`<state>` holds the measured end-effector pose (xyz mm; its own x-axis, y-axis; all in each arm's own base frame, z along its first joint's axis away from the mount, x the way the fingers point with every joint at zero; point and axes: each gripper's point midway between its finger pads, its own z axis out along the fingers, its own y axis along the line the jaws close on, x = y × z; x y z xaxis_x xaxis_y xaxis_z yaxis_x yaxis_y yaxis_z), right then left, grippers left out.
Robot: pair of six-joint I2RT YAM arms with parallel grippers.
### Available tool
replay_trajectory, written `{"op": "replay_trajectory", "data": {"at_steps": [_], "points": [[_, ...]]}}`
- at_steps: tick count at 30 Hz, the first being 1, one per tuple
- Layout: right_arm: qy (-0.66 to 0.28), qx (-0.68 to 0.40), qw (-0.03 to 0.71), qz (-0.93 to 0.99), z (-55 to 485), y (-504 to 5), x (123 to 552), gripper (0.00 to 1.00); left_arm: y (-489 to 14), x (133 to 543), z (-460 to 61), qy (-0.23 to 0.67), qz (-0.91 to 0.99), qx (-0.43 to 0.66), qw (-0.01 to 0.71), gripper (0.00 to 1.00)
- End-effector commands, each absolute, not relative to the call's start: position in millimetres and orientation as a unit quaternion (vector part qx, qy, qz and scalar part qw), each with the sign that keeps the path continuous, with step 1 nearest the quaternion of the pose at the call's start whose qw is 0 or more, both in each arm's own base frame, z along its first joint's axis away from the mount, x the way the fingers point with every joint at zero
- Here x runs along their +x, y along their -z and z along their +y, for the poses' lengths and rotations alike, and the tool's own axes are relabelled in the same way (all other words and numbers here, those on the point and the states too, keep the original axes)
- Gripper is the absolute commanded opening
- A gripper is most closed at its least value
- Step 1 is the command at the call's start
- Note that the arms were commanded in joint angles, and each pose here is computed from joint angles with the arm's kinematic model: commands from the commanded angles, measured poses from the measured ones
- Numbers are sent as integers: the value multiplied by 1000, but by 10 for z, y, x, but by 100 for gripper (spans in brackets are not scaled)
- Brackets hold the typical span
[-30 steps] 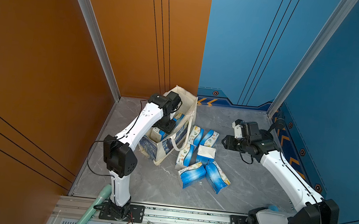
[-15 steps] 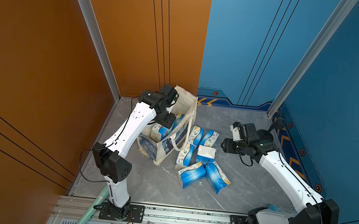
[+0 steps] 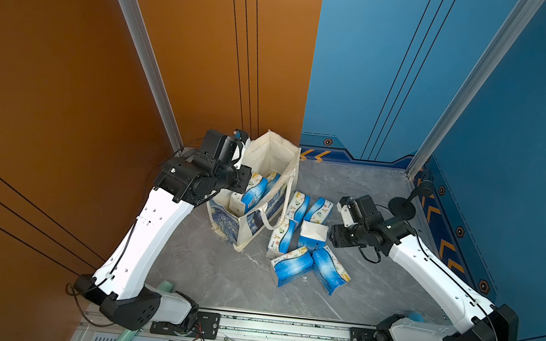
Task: Put tissues into the canvas bag
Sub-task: Pick up the pack of facial tissues from the center of the board.
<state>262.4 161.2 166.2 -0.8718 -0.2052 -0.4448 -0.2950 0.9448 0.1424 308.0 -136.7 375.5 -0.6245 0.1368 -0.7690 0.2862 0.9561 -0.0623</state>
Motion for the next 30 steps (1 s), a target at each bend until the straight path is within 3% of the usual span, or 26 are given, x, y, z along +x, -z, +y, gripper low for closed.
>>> {"op": "replay_trajectory", "data": {"at_steps": [1, 9, 12, 30], "points": [[-71, -149, 177, 970, 1533, -1543, 2403, 68, -3698, 2972, -1354, 96, 896, 92, 424, 46], [-54, -178, 121, 975, 1625, -1230, 2105, 70, -3544, 2575, -1369, 141, 881, 53, 448, 49], [-44, -182, 109, 976, 1609, -1144, 2055, 75, -3500, 2509, -1481, 141, 882, 74, 443, 49], [-19, -203, 66, 977, 1621, -868, 1816, 79, -3407, 2531, -1677, 131, 887, 98, 431, 53]]}}
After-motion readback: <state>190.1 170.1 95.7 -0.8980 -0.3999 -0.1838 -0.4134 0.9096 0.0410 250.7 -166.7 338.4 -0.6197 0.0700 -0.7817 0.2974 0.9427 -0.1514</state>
